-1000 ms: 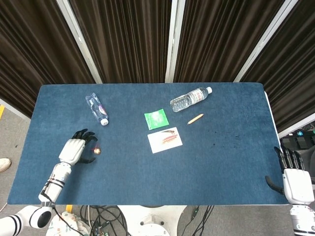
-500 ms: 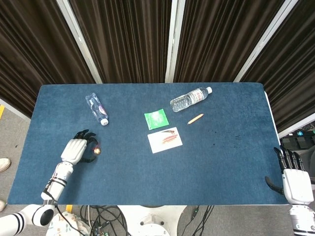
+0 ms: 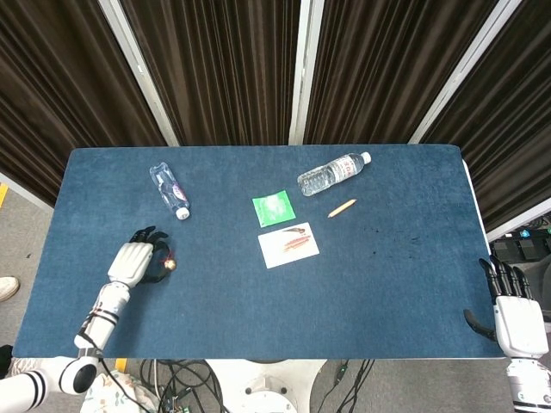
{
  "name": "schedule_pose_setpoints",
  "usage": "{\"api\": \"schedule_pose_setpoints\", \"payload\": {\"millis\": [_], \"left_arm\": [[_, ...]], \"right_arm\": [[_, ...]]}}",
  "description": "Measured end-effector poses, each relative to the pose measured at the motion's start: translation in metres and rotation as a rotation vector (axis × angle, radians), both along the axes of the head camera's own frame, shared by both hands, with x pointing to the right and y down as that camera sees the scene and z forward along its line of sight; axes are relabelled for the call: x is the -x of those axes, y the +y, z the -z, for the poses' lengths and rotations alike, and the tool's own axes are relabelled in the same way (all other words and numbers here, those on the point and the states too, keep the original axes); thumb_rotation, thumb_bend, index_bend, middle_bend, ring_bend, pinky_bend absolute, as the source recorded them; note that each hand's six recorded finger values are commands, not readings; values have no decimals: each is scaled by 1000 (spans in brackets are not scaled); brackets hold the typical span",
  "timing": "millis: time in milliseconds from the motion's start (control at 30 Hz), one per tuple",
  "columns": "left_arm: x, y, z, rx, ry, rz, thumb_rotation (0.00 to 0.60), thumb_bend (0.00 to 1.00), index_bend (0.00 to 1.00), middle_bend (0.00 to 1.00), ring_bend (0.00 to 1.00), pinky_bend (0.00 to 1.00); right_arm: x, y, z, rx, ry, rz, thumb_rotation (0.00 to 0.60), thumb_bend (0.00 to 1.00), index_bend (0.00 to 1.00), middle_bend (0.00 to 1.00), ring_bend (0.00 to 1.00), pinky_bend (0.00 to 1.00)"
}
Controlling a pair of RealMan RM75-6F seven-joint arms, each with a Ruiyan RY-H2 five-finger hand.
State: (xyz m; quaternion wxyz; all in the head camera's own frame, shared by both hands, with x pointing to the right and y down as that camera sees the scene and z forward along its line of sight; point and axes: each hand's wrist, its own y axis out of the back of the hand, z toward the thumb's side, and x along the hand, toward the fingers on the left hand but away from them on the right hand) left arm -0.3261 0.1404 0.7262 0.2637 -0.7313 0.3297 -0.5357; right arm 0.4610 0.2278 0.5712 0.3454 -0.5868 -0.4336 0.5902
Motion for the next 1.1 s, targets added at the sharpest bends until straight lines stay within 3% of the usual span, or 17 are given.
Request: {"api": "schedule_pose_setpoints", "payload": {"millis": [1100], "left_arm": [[-5, -6, -1, -8, -3, 11, 600, 330, 549, 212, 34, 108]], "right_arm": [[-2, 1, -3, 9, 0, -5, 600, 157, 0, 0, 0, 0]]}}
